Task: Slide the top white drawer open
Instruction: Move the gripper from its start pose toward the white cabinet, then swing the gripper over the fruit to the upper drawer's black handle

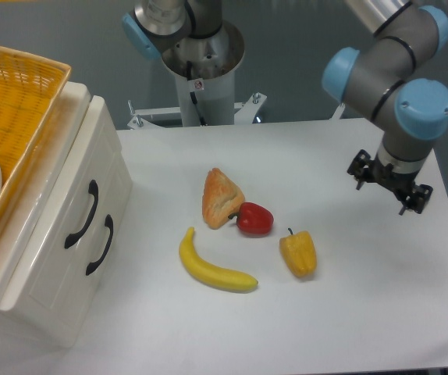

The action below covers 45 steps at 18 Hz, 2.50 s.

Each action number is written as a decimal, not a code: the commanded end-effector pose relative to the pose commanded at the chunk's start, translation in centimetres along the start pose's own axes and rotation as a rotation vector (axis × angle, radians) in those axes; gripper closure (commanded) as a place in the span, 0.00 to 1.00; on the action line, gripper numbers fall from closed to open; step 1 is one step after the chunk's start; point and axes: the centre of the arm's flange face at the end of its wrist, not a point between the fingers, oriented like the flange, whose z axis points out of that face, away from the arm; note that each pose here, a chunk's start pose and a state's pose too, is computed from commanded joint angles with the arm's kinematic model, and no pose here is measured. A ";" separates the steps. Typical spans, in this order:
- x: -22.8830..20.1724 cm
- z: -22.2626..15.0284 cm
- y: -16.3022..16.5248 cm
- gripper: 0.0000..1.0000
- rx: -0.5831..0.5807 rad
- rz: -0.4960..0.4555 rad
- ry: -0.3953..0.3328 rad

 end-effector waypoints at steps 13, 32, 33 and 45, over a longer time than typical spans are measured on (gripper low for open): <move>10.4 -6.3 -7.8 0.00 0.099 -0.226 0.122; 23.9 -9.7 -19.5 0.00 0.198 -0.341 0.318; 24.1 -9.9 -19.7 0.00 0.215 -0.352 0.336; 27.4 -10.5 -23.5 0.00 0.272 -0.353 0.385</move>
